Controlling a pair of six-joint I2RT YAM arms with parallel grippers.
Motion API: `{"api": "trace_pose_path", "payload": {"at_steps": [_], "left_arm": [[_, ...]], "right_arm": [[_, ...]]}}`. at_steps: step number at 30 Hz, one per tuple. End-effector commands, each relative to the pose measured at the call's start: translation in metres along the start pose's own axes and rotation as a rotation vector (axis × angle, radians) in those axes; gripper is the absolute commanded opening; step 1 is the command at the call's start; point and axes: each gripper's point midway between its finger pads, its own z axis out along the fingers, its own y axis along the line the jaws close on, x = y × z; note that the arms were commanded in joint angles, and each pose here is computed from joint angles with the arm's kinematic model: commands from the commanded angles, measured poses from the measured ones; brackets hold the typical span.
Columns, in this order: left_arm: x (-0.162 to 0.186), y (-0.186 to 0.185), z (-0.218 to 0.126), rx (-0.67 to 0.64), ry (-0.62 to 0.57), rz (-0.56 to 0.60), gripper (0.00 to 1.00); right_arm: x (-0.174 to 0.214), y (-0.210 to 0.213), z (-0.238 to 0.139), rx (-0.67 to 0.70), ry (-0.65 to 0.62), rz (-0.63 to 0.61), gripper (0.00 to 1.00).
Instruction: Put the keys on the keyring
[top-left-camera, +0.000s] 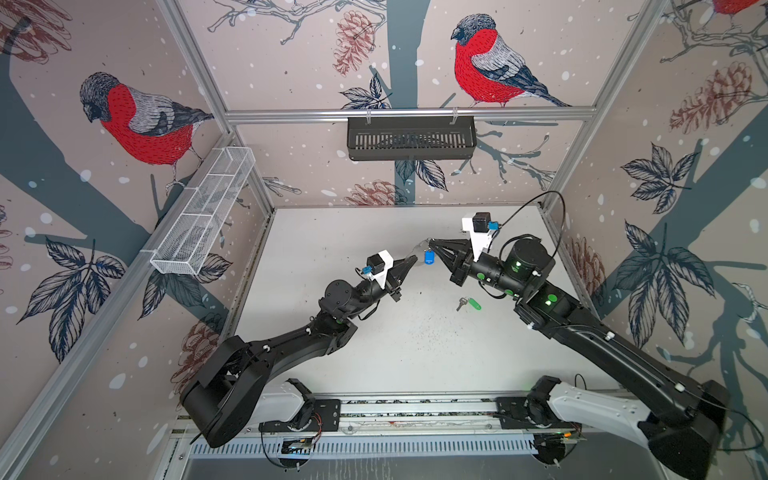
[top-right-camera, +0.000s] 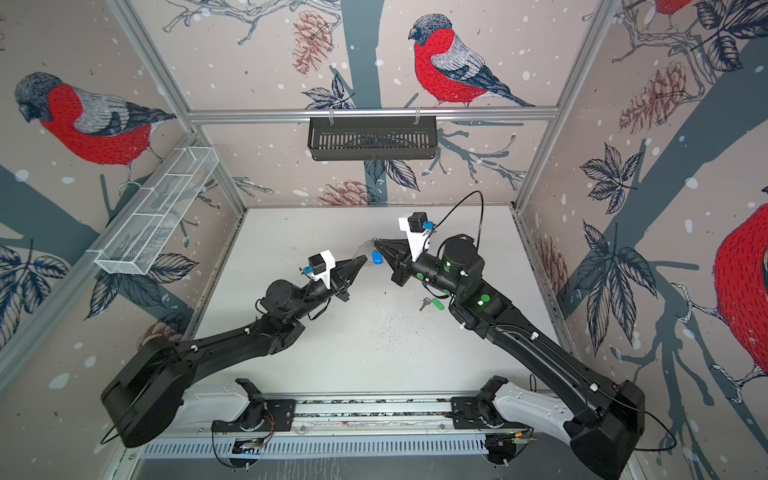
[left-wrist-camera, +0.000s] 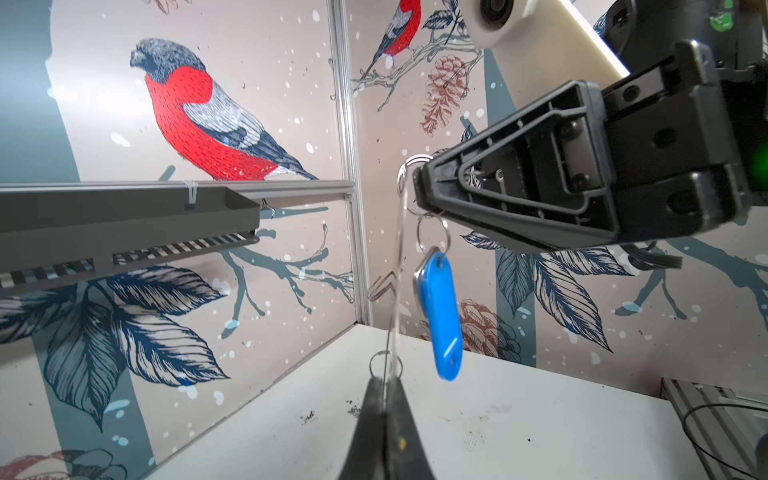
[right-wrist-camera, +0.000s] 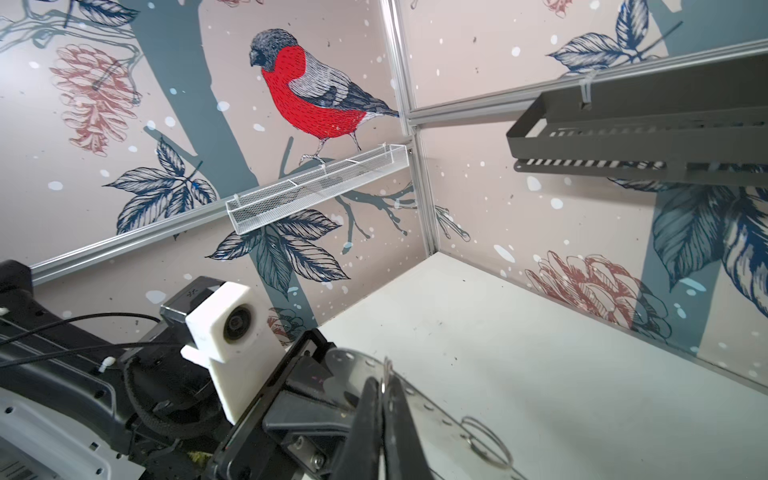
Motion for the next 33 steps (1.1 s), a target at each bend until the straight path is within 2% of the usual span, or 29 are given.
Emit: {"api": "trace_pose_path", "payload": {"at_steps": [1, 5, 8, 15, 22, 27, 33], "left_arm": [[-0.033, 0.011, -0.003, -0.065, -0.124, 0.073, 0.00], [-0.050, 0.004, -0.008, -0.041, -0.178, 0.117, 0.00], [-0.060, -0.001, -0.015, -0.031, -0.217, 0.152, 0.00], [-0.078, -0.002, -0.022, -0.047, -0.220, 0.232, 0.00], [-0.096, -0.017, -0.028, 0.025, -0.224, 0.264, 0.00], [-0.107, -0.024, -0.035, 0.047, -0.241, 0.273, 0.00], [-0.122, -0.028, -0.037, 0.077, -0.243, 0.271, 0.00]], "right_arm": [[-0.004, 0.022, 0.001, -0.082, 0.006, -0.043, 0.14], [-0.009, 0.025, -0.001, -0.069, 0.000, -0.055, 0.31], [-0.014, 0.022, -0.006, -0.041, -0.017, -0.064, 0.37], [-0.030, 0.008, -0.030, 0.081, -0.075, -0.089, 0.42], [-0.025, -0.022, -0.038, 0.188, -0.079, -0.045, 0.47], [-0.020, -0.033, -0.035, 0.187, -0.078, 0.008, 0.52], [-0.014, -0.027, -0.032, 0.105, -0.082, 0.025, 0.59]]}}
